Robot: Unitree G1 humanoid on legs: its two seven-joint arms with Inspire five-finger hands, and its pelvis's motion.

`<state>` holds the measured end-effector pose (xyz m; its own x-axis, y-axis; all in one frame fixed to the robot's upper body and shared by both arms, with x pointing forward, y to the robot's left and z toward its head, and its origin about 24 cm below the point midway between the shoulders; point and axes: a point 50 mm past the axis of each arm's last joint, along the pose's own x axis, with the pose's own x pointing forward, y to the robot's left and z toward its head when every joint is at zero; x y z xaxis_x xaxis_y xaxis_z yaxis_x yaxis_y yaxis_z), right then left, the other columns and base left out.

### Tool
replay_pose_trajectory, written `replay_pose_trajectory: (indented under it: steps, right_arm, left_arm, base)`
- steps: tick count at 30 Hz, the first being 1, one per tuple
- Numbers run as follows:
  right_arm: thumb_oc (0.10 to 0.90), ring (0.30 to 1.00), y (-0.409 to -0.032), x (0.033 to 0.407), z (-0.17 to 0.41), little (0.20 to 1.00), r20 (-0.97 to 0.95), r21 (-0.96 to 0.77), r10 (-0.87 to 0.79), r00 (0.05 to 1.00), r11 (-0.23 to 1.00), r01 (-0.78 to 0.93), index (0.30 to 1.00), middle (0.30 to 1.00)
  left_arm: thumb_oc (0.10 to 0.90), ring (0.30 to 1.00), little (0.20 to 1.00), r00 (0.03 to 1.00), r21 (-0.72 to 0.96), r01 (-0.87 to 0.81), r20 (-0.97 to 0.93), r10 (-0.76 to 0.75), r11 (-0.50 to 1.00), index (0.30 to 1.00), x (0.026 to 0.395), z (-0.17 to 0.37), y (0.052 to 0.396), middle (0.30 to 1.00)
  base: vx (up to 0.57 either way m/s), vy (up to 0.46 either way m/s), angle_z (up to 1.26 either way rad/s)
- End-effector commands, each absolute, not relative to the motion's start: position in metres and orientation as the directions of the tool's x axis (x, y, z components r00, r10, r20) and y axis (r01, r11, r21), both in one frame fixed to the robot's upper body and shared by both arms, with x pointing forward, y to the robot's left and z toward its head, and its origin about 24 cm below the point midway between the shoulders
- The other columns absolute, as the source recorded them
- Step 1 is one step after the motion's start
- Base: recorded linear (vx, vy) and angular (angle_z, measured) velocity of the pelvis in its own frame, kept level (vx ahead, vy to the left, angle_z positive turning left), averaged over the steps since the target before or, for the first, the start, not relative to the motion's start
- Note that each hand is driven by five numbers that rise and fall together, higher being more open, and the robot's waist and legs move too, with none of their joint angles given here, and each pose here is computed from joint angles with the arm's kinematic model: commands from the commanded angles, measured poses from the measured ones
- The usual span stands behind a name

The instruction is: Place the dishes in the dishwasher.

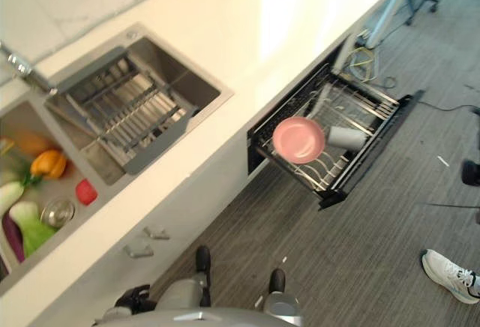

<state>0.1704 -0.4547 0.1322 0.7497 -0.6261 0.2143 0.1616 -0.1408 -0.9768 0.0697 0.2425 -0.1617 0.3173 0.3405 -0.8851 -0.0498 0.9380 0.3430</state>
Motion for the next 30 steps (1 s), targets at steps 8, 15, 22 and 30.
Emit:
replay_pose_trajectory:
  steps: [8,15,22,30]
  right_arm:
    - [0.408,0.312,-0.46,0.178,0.178,0.312,0.451,-0.891,-0.624,0.638,-0.275,0.361,0.312,0.312]
    - [0.4,0.3,-0.423,0.226,0.197,0.3,0.507,-0.86,-0.474,0.719,-0.233,0.453,0.3,0.3]
    - [0.4,0.3,-0.374,0.268,0.194,0.3,0.448,-0.889,-0.262,0.854,-0.225,0.398,0.3,0.3]
    - [0.4,0.3,-0.366,0.292,0.161,0.3,0.369,-0.928,-0.305,0.878,-0.171,0.331,0.3,0.3]
  left_arm:
    - [0.8,0.9,0.9,0.418,0.282,0.146,-0.886,0.2,0.948,0.9,0.094,-0.165,0.194,0.9]
    - [0.8,0.9,0.9,0.42,0.24,0.185,-0.896,0.144,0.953,0.9,0.094,-0.168,0.175,0.9]
    - [0.8,0.9,0.9,0.423,0.259,0.16,-0.89,0.171,0.952,0.9,0.093,-0.167,0.183,0.9]
    - [0.8,0.9,0.9,0.385,0.312,0.192,-0.896,0.22,0.931,0.9,0.076,-0.167,0.205,0.9]
  base:
    - [-0.17,0.065,-0.16]
    - [-0.02,0.053,-0.09]
    - [0.03,-0.051,0.41]
    - [0.05,-0.099,0.83]
